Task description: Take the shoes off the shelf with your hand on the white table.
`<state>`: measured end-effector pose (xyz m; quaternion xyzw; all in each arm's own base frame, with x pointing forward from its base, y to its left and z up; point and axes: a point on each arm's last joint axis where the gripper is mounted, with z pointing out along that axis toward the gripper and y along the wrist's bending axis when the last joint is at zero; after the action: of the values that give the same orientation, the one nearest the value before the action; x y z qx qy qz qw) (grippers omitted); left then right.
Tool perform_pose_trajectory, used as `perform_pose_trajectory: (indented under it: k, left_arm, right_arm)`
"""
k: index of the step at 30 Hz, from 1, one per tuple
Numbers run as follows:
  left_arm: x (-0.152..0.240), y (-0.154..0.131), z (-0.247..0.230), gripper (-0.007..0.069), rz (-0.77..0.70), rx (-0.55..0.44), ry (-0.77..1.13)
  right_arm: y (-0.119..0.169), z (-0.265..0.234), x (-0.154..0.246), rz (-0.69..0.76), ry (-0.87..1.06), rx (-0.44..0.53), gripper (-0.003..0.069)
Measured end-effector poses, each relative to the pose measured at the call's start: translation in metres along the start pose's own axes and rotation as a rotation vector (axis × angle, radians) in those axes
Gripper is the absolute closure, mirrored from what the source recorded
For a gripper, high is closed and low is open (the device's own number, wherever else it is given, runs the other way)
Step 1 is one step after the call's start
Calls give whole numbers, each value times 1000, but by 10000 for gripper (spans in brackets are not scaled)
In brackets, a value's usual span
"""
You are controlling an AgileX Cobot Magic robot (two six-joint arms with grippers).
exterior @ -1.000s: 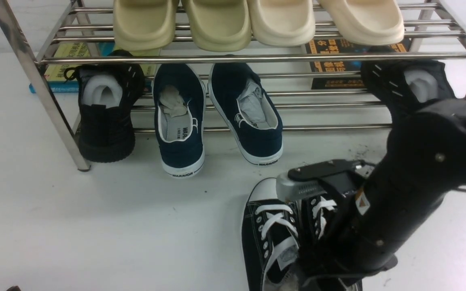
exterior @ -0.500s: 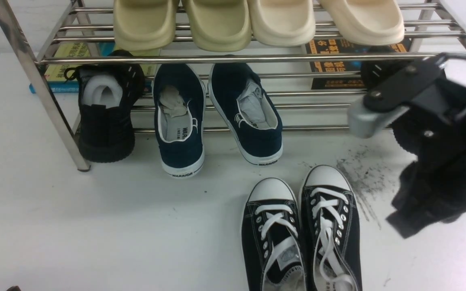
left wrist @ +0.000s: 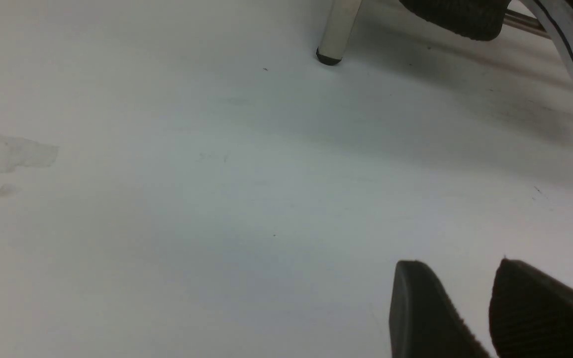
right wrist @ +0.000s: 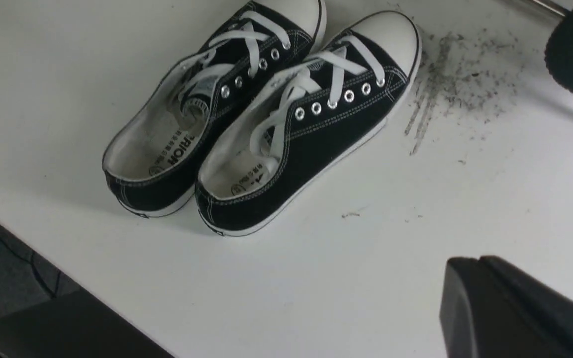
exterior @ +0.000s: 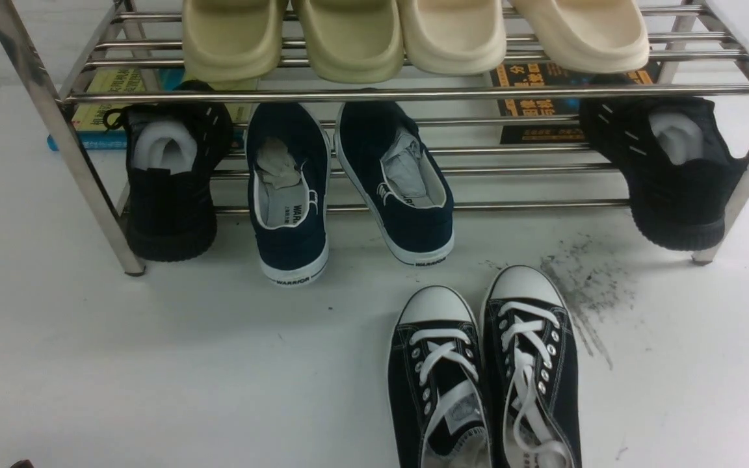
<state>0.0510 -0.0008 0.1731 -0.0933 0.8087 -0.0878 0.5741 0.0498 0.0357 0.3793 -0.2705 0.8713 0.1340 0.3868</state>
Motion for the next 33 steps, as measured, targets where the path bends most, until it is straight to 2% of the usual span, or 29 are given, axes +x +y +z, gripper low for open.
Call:
perform_pose_trajectory:
  k: [3, 4, 7, 11, 33]
  left_arm:
    - [0, 0, 0, 384, 0, 0, 0]
    - [0, 0, 0, 384, 0, 0, 0]
    - [0, 0, 0, 384, 0, 0, 0]
    - [0, 0, 0, 384, 0, 0, 0]
    - [0, 0, 0, 384, 0, 0, 0]
  right_arm:
    - [-2, 8, 28, -2, -152, -21, 669]
    - [-2, 9, 30, -2, -163, -23, 669]
    - [-1, 23, 46, -2, -351, -53, 668]
    - [1, 44, 58, 23, -457, -81, 666]
    - [2, 64, 70, 25, -449, -88, 652]
